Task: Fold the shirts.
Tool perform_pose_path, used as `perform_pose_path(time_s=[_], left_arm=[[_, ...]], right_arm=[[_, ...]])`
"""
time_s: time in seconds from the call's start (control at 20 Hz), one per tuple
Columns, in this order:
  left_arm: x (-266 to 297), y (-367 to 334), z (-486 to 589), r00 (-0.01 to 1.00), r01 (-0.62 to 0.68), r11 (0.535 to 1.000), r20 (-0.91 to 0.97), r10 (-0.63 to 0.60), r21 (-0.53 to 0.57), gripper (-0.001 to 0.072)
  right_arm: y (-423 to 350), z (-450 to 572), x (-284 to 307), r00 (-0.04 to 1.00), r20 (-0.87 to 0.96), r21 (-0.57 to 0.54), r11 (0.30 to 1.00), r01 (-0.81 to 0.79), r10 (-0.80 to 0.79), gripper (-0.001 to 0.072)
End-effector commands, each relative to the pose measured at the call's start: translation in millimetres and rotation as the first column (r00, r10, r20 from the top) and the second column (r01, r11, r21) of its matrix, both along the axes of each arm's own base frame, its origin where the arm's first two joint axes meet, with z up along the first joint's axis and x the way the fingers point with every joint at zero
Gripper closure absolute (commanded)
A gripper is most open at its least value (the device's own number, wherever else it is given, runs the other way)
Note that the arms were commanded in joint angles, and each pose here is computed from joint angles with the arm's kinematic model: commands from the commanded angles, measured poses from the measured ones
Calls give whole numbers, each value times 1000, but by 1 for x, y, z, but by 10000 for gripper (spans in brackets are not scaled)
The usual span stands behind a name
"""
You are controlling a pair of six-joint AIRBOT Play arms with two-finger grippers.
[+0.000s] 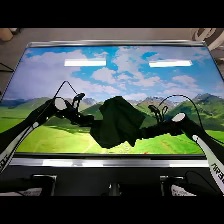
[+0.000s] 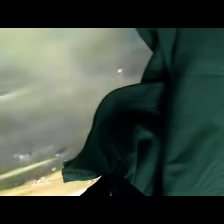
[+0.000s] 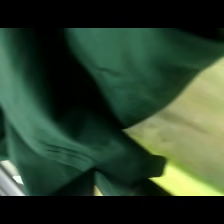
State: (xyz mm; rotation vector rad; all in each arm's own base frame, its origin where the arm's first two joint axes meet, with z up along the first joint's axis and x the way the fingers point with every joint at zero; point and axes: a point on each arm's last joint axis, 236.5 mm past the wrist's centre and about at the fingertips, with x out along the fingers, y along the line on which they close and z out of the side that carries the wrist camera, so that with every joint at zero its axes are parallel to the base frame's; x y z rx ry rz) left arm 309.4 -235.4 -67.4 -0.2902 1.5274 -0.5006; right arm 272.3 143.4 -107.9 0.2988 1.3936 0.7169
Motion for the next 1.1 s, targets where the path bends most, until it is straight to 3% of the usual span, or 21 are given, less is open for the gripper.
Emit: perform_pose_path(time_s=[0.0,0.15,0.3,0.4,0.5,0.55,0.65,0.75,0.9,1.05], left_arm=[[0,-7,4,1000,16,1000,26,-16,-6,679],[8,-4,27,994,34,999,105,-31,-24,680],[44,20,104,936,30,1000,352,-30,4,680],[73,53,208,800,-33,999,600,19,13,680],[80,104,339,572,-183,981,806,154,-57,680],[70,132,404,426,-255,960,877,220,-117,680],[26,181,518,113,-339,900,938,328,-274,680],[-24,207,583,-106,-335,851,914,392,-404,680],[-69,213,615,-218,-285,814,861,460,-507,680],[-80,209,618,-225,-270,828,868,442,-492,680]], right_arm=[[7,4,4,1000,-6,39,999,24,-24,686],[7,34,13,994,92,34,997,-69,66,688],[-13,117,54,909,376,-123,982,-143,180,688],[-39,230,87,743,632,-283,958,-45,221,688],[-81,370,91,494,842,-364,904,225,215,687],[-110,447,73,338,919,-336,852,402,203,687],[-155,564,7,51,984,-164,743,649,172,687],[-169,617,-52,-132,978,-22,702,712,164,687],[-171,618,-82,-146,980,9,701,713,136,687],[-171,614,-76,-129,983,-2,700,714,134,687]])
